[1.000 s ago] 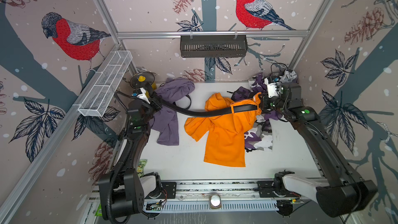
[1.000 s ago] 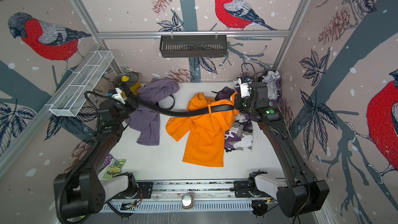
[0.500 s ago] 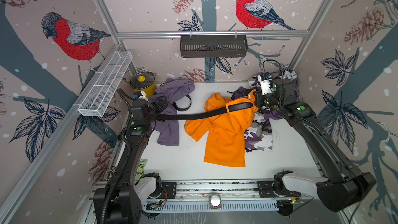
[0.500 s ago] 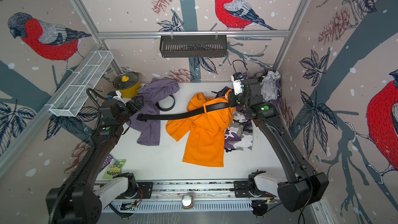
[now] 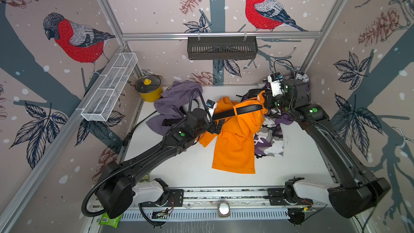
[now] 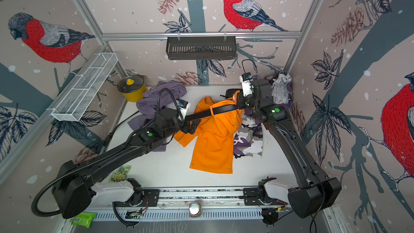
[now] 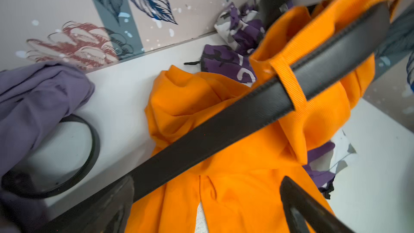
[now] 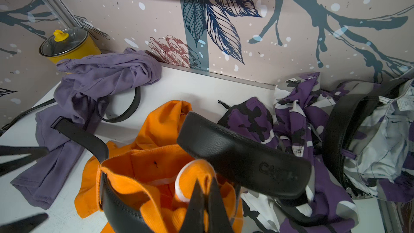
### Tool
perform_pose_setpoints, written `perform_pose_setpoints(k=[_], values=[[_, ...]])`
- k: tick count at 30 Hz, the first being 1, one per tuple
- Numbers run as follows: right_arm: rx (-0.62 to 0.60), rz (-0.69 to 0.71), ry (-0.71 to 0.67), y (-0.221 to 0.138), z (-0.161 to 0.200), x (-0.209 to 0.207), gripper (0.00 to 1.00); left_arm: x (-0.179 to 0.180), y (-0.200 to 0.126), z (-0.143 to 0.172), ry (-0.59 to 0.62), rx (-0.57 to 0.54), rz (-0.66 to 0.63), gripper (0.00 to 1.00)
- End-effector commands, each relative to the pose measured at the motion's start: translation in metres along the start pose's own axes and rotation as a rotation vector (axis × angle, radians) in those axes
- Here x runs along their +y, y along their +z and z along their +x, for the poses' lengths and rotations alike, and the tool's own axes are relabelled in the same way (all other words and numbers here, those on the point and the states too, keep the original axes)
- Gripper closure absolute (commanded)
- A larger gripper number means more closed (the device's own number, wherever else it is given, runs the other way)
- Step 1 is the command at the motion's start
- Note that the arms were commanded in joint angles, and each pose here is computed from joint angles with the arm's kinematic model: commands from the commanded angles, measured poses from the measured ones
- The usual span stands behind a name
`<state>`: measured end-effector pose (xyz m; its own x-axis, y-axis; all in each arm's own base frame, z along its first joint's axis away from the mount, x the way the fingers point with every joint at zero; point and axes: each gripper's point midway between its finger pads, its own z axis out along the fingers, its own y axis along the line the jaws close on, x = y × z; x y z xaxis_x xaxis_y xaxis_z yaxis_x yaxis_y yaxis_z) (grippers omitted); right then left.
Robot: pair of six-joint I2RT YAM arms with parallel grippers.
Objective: Remove the belt from the trousers
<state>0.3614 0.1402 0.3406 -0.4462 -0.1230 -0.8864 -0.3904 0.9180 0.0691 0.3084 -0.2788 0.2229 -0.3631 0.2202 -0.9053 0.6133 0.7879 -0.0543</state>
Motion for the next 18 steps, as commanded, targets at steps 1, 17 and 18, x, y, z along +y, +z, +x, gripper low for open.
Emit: perform_pose_setpoints(k=[1, 17, 18], values=[[-0.086, -0.03, 0.002, -0.008, -0.023, 0.007, 1.0, -0.005, 0.007, -0.022, 0.118, -0.124, -0.074, 0.0], [-0.119, -0.07, 0.013, -0.025, -0.036, 0.016, 1.0, 0.007, 0.045, -0.046, 0.305, -0.238, -0.344, 0.32], [-0.121, -0.067, 0.011, -0.025, -0.037, 0.015, 1.0, 0.009, 0.044, -0.047, 0.311, -0.243, -0.361, 0.39]])
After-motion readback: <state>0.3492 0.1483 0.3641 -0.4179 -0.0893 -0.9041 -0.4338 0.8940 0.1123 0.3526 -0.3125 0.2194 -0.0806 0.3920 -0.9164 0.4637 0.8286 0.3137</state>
